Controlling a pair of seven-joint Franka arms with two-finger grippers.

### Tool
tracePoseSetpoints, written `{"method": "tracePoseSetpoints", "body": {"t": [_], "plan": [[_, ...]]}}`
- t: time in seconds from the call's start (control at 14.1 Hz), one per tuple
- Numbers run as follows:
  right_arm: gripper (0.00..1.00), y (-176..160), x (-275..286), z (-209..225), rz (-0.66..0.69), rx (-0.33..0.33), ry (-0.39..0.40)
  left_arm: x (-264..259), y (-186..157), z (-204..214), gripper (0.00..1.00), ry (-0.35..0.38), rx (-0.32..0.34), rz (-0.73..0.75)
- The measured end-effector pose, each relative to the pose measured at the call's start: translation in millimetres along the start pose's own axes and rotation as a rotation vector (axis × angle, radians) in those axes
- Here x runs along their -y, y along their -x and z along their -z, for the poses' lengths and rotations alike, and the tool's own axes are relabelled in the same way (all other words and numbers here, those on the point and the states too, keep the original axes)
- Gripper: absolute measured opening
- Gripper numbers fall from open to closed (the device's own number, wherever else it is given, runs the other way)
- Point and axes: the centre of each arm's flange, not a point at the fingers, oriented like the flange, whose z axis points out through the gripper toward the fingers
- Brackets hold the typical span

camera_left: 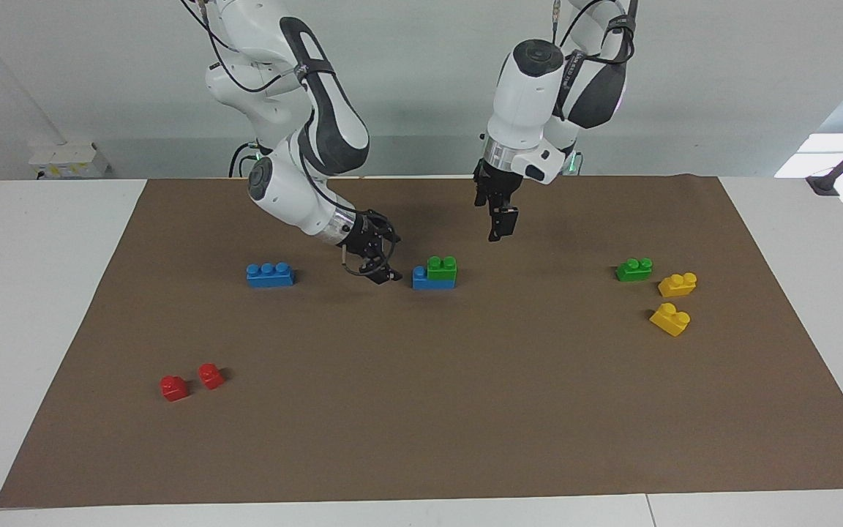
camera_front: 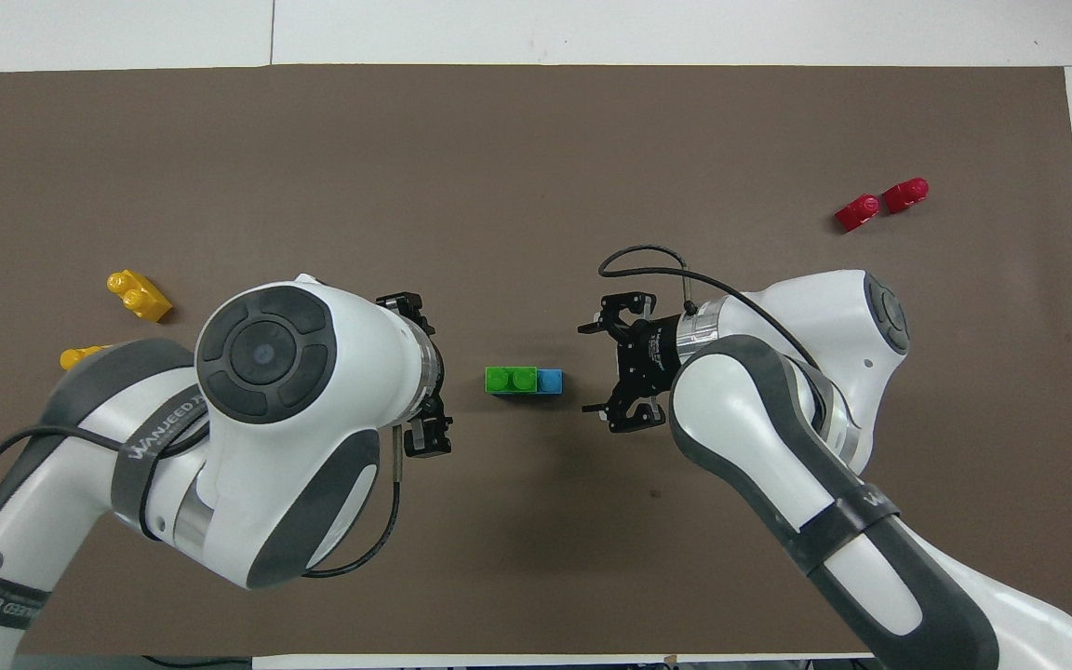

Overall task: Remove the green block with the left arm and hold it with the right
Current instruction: 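Grasp the green end with the left gripper while the right gripper grasps blue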

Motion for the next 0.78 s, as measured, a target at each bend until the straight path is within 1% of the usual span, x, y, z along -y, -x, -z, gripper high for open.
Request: {"method": "tracePoseSetpoints", "body": {"t": [0.28, 0.42, 0.64, 0.78], "plan": [[1.0, -17.2, -0.5, -25.9, 0.005, -0.01, 0.029, 9.7, 22.6, -31.5, 1.0, -0.005, 0.001, 0.019], [1.0, -14.8, -2.8, -38.9, -0.002, -0.007, 0.016, 11.5, 27.3, -42.2, 1.0, 0.002, 0.009, 0.031], [1.0, -11.3, -6.8, -55.4, -0.009, -0.012, 0.004, 21.4, 35.7, -62.6, 1.0, -0.021, -0.012, 0.013], [1.0, -12.9, -7.8, -60.1, 0.002, -0.016, 0.011, 26.6, 41.6, -71.9, 1.0, -0.029, -0.019, 0.009]]}}
